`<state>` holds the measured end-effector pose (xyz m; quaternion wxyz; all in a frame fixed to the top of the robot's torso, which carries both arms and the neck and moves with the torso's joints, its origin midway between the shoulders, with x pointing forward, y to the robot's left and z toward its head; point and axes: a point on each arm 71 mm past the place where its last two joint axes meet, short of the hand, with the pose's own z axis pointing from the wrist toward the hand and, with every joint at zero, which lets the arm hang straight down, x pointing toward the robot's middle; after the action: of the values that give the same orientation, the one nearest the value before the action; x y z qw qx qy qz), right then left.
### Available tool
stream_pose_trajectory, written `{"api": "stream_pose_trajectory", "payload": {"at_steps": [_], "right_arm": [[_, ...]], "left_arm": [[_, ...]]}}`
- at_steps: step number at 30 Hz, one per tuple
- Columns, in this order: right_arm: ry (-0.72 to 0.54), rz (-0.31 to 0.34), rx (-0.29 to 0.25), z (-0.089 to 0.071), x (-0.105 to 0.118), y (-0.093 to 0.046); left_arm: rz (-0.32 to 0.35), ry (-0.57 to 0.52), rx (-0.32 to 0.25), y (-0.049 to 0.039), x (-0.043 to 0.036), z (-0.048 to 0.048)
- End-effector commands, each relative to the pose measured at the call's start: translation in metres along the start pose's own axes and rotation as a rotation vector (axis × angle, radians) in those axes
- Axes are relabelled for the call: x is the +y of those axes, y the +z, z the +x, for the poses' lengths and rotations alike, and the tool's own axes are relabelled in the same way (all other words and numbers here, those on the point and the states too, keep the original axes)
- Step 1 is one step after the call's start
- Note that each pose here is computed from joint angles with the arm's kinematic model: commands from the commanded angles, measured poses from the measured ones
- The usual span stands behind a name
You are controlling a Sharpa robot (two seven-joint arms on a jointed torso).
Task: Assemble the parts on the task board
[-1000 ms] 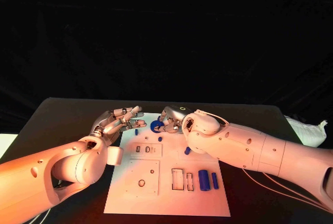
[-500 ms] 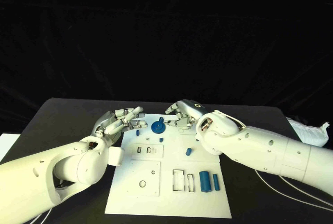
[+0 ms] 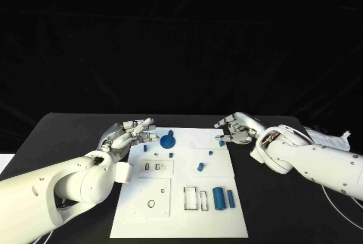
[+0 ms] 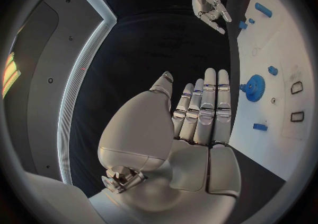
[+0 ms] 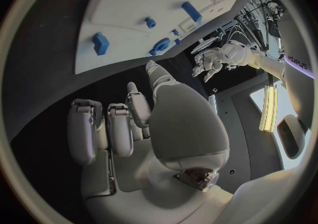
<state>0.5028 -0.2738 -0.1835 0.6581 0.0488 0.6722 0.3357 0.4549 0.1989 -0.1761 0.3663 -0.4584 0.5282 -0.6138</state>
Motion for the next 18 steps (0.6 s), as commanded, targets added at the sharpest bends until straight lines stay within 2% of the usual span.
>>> {"api": "stream_pose_trajectory", "payload": {"at_steps": [1, 5, 8, 18], "right_arm": [[0.033, -0.013, 0.028, -0.003, -0.012, -0.007], [0.014, 0.030, 0.028, -0.006, -0.031, -0.013], [0.012, 0.052, 0.040, -0.001, -0.039, -0.016], [0.001, 0.080, 0.048, 0.015, -0.047, -0.012]], "left_arm": [[0.010, -0.014, 0.025, 0.0001, -0.0010, 0.0011], [0.010, -0.015, 0.025, 0.0003, -0.0009, 0.0008], [0.010, -0.015, 0.027, 0.0004, -0.0008, 0.0010], [0.008, -0.016, 0.028, 0.0007, -0.0003, 0.0010]]}}
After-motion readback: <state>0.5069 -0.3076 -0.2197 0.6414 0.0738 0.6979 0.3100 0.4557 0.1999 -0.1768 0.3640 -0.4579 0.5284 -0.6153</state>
